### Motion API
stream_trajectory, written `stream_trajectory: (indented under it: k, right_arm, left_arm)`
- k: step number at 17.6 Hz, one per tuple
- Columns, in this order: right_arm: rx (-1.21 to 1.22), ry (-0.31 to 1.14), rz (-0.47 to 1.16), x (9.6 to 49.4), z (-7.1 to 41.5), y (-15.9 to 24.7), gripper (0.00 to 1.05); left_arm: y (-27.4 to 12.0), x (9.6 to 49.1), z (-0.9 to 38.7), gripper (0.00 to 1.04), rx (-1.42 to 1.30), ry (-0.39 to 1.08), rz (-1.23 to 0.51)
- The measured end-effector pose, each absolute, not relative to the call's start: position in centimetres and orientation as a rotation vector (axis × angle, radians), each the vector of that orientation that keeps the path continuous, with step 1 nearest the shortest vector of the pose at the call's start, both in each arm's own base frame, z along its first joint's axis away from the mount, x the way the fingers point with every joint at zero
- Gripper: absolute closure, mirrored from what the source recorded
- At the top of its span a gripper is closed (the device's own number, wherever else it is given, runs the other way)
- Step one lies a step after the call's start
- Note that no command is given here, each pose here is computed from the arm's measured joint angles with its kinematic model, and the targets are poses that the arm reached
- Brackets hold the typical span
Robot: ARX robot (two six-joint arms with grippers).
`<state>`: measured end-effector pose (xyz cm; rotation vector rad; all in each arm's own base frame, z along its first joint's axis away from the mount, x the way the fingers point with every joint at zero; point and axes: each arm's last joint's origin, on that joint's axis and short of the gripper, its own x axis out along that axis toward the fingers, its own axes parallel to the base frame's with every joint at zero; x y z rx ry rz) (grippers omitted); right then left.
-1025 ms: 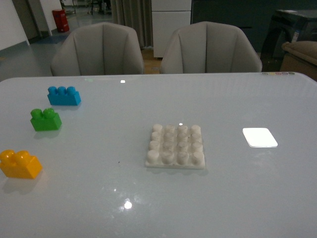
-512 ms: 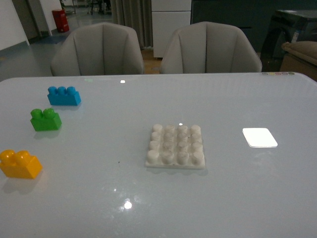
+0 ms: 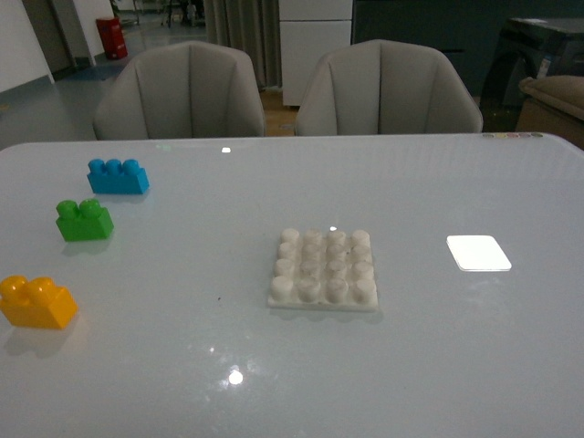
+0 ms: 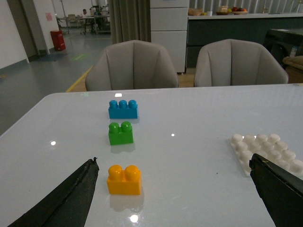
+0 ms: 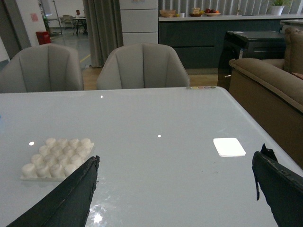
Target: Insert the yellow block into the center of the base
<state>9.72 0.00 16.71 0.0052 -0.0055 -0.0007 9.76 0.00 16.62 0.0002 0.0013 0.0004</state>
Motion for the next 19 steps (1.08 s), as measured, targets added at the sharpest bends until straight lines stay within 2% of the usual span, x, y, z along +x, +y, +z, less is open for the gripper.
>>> stream_trajectory:
  k: [1,3,4,7,9,14,16,19]
  right_arm:
    - [0.005,-0.006,-0.001,9.7,16.7,0.0,0.06]
    - [0.006,-0.005,-0.001,9.7,16.7,0.0,0.06]
    - [0.003,-0.006,0.000,9.7,16.7,0.0,0.06]
    - [0.003,-0.006,-0.001,9.7,16.7,0.0,0.06]
    - [0.003,-0.006,-0.001,9.7,16.7,0.0,0.06]
    - [0.003,-0.006,-0.001,9.7,16.7,0.0,0.06]
    - [0.003,-0.006,-0.001,9.7,16.7,0.0,0.06]
    - [0.003,-0.006,-0.001,9.7,16.7,0.0,0.06]
  left_arm:
    - [0.0,9.8,16.6,0.07,0.000,0.001,0.000]
    - [-0.5,9.8,16.6,0.07,0.011,0.263,0.058]
    - [-0.9,9.9,17.0,0.07,0.025,0.293,0.047]
    - [-1.9,9.7,19.7,0.07,-0.004,0.195,-0.023]
    - [-1.7,10.3,19.9,0.07,-0.021,0.175,-0.048]
    - [2.5,22.3,21.6,0.07,-0.052,0.140,-0.088]
    - [4.2,28.2,19.5,0.07,-0.057,0.255,-0.077]
    - [5.3,33.0,14.1,0.07,-0.072,0.489,-0.108]
